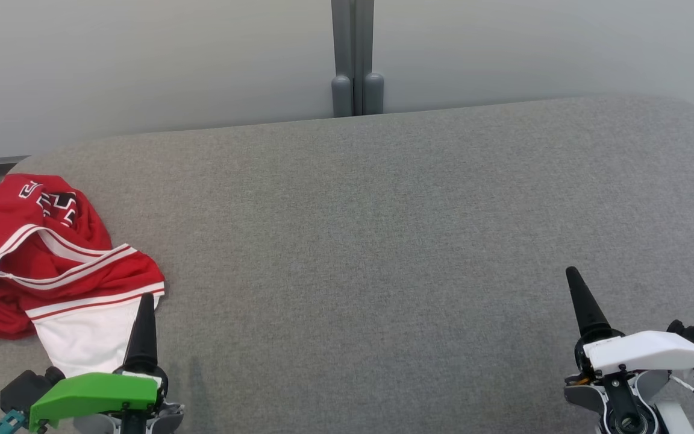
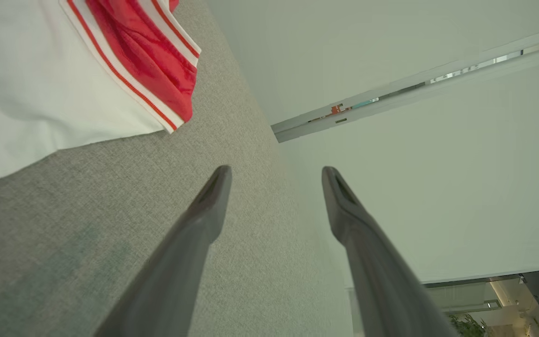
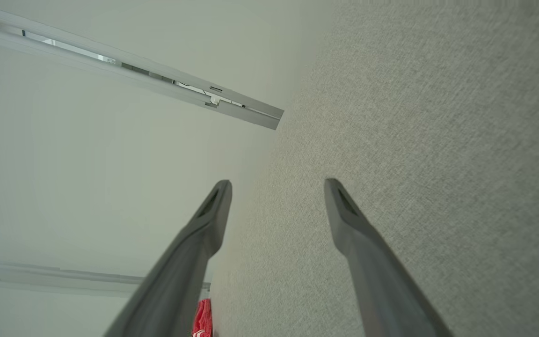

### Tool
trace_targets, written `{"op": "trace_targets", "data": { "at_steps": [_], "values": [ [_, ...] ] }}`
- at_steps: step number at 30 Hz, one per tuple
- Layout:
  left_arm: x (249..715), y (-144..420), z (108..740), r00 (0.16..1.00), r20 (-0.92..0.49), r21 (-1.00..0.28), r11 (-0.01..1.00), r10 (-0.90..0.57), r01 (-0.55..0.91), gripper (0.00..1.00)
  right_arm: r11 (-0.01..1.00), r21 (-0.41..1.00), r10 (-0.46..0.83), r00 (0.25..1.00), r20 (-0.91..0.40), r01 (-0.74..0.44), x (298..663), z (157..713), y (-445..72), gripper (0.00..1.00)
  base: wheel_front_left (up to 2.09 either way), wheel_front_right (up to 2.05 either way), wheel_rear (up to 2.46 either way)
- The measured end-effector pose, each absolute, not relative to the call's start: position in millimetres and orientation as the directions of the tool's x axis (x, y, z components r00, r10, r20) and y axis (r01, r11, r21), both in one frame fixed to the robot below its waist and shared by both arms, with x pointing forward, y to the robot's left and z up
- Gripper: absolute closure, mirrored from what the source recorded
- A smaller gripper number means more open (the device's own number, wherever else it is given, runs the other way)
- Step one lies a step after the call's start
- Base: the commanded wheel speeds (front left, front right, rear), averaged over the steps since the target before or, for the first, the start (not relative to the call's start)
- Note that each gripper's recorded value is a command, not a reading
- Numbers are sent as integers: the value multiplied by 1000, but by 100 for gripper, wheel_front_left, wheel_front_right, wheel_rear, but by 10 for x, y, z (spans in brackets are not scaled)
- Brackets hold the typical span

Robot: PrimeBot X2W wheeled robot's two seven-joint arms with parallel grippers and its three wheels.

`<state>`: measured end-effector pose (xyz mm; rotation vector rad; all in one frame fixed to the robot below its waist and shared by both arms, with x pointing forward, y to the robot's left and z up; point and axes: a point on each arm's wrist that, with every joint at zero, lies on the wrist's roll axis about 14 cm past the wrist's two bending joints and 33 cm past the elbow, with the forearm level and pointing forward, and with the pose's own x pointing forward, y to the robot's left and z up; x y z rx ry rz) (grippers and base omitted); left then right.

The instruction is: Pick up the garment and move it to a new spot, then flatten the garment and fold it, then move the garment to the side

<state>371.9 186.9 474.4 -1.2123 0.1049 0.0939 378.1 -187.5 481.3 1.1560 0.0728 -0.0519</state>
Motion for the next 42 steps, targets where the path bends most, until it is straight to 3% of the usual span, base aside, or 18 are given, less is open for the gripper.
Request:
{"op": "trace_targets", "data": {
  "at_steps": [17, 42],
  "values": [
    [3707, 1835, 4783, 993, -117, -762, 638, 25, -106, 0, 651, 758, 11, 998, -57, 36, 3803, 4865, -1800, 0, 0, 0, 0],
    [3664, 1808, 4866, 997, -61, -557, 828, 43, -70, 0, 846, 531, 52, 998, -18, -35, 3847, 4915, -1664, 0, 0, 0, 0]
  ]
}}
